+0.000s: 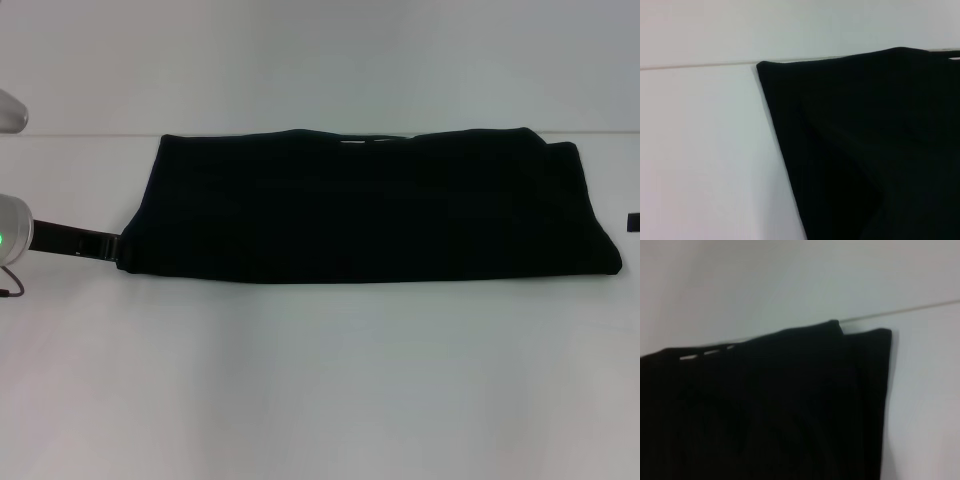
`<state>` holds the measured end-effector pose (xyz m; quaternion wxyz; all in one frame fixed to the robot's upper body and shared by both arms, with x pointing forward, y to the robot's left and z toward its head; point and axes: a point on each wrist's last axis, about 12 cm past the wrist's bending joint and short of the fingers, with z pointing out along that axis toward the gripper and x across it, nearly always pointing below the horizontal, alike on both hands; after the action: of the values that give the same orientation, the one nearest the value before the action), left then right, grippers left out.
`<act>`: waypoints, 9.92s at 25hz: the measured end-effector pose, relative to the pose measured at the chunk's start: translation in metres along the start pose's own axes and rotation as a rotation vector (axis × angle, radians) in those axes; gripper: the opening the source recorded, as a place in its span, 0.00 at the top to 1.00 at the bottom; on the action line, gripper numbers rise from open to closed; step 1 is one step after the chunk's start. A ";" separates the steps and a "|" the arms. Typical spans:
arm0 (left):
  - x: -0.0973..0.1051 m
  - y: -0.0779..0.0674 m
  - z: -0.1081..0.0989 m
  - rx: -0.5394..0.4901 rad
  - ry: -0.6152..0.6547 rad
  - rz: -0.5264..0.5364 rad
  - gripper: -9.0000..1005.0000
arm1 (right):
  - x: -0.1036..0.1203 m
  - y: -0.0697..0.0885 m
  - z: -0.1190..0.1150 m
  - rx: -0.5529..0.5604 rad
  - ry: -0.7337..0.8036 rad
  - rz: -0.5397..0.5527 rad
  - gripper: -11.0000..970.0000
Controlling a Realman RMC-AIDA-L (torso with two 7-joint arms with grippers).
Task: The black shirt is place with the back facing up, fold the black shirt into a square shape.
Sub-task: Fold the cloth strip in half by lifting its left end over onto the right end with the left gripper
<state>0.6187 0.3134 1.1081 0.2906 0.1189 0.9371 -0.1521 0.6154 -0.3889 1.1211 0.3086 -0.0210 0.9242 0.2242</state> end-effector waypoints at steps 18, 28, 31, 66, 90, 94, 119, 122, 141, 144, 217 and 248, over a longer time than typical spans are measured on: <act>-0.005 0.000 0.000 -0.005 -0.012 0.024 0.97 | 0.014 0.026 0.041 0.007 0.071 -0.064 0.37; -0.007 0.001 -0.001 -0.011 -0.020 0.027 0.97 | 0.022 0.026 0.038 -0.038 0.090 -0.125 0.51; -0.008 0.001 0.000 -0.011 -0.021 0.027 0.97 | 0.024 0.024 0.037 -0.036 0.092 -0.122 0.63; 0.059 0.017 -0.045 0.139 0.110 -0.055 0.97 | 0.071 -0.012 -0.024 -0.145 0.128 -0.141 0.99; 0.028 0.024 -0.051 0.094 0.010 -0.125 0.64 | 0.020 0.006 -0.041 -0.197 -0.147 -0.187 0.58; 0.032 0.028 -0.062 0.142 0.005 -0.182 0.52 | 0.004 0.021 -0.024 -0.222 -0.220 -0.226 0.37; 0.053 0.010 -0.061 0.532 0.085 -0.536 0.05 | -0.034 0.073 0.036 -0.151 -0.263 -0.392 0.19; 0.055 0.012 -0.058 0.510 0.103 -0.585 0.05 | -0.035 0.071 0.036 -0.136 -0.270 -0.388 0.19; 0.081 0.021 -0.039 0.410 0.177 -0.890 0.05 | -0.043 0.065 0.033 -0.084 -0.315 -0.373 0.19; 0.085 0.027 -0.040 0.392 0.153 -0.959 0.05 | -0.044 0.065 0.032 -0.083 -0.319 -0.373 0.19; 0.085 0.036 -0.020 0.317 0.053 -1.032 0.18 | -0.055 0.063 0.024 -0.072 -0.379 -0.360 0.20; 0.091 0.046 -0.026 0.286 -0.002 -0.938 0.96 | -0.052 0.063 0.025 -0.072 -0.376 -0.355 0.20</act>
<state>0.5467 0.3769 1.0655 0.1726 -0.2775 0.8591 -0.3939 0.6605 -0.3271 1.1585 0.5085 -0.1516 0.8238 0.1993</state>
